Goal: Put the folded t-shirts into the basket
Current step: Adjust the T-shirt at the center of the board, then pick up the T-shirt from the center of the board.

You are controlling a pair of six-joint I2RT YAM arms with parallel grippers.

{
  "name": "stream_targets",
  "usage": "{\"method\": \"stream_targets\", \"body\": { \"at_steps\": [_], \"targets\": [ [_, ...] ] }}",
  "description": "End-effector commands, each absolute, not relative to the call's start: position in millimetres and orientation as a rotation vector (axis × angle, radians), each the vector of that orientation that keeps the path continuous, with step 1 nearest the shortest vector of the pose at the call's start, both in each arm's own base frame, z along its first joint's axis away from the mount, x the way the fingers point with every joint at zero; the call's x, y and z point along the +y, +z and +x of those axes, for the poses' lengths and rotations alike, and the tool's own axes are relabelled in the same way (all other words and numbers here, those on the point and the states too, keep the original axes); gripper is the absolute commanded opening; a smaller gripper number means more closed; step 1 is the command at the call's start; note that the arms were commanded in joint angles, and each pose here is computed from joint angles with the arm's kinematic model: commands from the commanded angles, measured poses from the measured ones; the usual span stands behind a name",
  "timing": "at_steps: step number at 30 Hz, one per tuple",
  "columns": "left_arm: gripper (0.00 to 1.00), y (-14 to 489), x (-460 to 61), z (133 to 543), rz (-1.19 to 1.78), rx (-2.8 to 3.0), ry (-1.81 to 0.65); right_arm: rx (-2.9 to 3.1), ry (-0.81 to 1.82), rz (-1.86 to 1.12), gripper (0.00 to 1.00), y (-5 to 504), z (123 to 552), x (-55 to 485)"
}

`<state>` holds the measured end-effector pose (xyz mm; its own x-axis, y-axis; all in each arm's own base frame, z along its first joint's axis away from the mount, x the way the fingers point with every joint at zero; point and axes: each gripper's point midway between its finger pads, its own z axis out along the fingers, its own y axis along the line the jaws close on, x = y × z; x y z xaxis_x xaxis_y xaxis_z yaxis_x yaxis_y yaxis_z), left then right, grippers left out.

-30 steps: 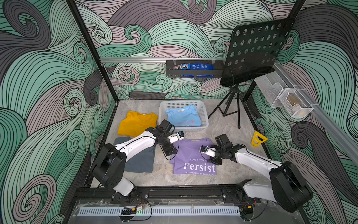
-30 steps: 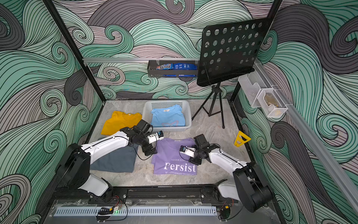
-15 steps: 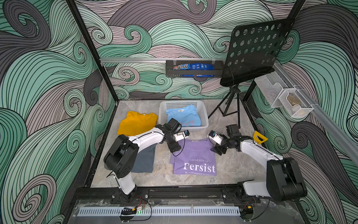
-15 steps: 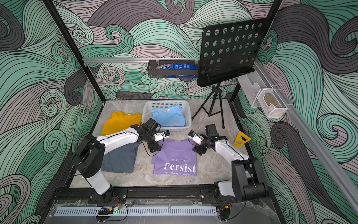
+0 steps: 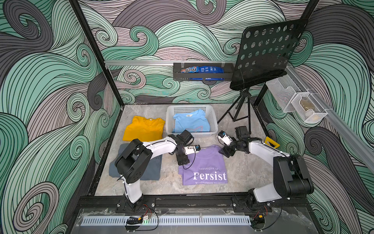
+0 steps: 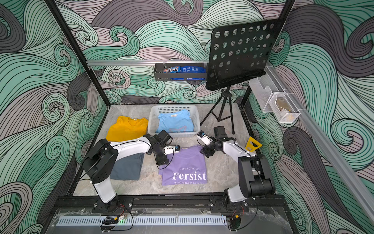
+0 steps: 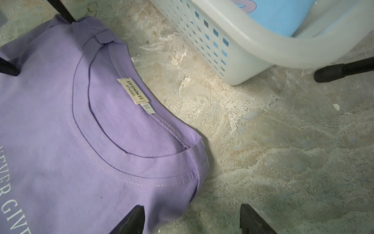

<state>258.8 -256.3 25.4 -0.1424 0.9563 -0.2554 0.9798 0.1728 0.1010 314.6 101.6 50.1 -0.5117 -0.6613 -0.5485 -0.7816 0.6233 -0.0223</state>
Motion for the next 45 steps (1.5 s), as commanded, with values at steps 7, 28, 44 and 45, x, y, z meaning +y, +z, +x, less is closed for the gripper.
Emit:
{"method": "stream_targets", "body": {
  "at_steps": [7,28,44,45],
  "targets": [
    [0.92,62.8,-253.6,261.8,1.693,2.208,-0.153,2.304,0.393,-1.203,0.8,49.3,308.2,126.8],
    [0.91,24.0,-247.0,263.5,1.651,2.509,-0.282,2.427,0.382,-1.302,0.78,0.6,285.4,135.2],
    [0.57,14.0,-257.5,261.9,1.685,2.511,-0.251,2.427,0.424,-1.308,0.47,-6.4,277.8,137.7],
    [0.5,13.7,-257.2,263.1,1.677,2.514,-0.24,2.418,0.434,-1.303,0.43,-3.8,278.2,139.5]
  ]
}}
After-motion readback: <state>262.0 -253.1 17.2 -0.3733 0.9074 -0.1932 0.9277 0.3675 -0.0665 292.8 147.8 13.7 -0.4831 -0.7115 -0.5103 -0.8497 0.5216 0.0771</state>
